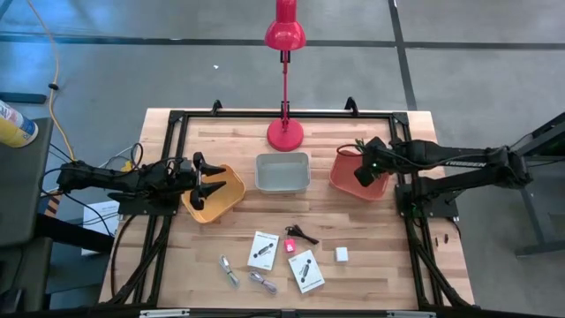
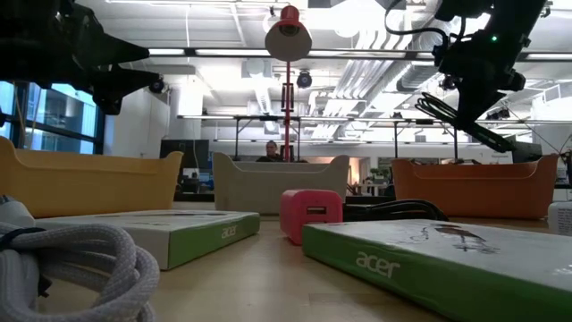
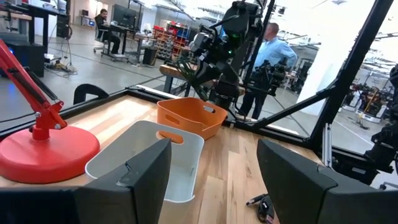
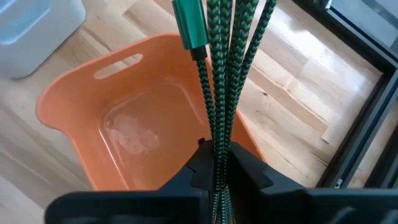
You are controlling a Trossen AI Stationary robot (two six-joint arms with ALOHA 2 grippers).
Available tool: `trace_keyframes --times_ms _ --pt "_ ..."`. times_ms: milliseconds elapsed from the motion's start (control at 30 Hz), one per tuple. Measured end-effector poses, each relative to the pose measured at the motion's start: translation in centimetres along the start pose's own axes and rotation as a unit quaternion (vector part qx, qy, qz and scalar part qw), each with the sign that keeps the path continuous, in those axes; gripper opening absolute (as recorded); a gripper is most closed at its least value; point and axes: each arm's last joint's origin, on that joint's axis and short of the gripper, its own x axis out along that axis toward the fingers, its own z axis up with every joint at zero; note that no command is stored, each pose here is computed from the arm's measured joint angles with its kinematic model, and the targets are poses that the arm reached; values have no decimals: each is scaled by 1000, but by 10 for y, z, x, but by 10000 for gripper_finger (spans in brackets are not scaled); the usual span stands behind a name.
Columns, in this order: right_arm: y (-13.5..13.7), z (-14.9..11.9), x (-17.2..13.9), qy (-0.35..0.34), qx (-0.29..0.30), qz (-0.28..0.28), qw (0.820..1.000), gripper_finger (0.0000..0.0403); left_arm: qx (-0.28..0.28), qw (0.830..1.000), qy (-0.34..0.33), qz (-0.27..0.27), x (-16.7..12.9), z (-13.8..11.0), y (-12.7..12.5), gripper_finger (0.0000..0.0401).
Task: Pick and place items into bin
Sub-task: Put the green charger cable into the orange bin
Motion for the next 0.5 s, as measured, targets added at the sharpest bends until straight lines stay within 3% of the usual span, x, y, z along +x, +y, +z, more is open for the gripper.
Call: trace_keyframes --times_ms 500 --pt "20 1 31 90 -98 -19 991 27 0 1000 1 -1 0 0 0 228"
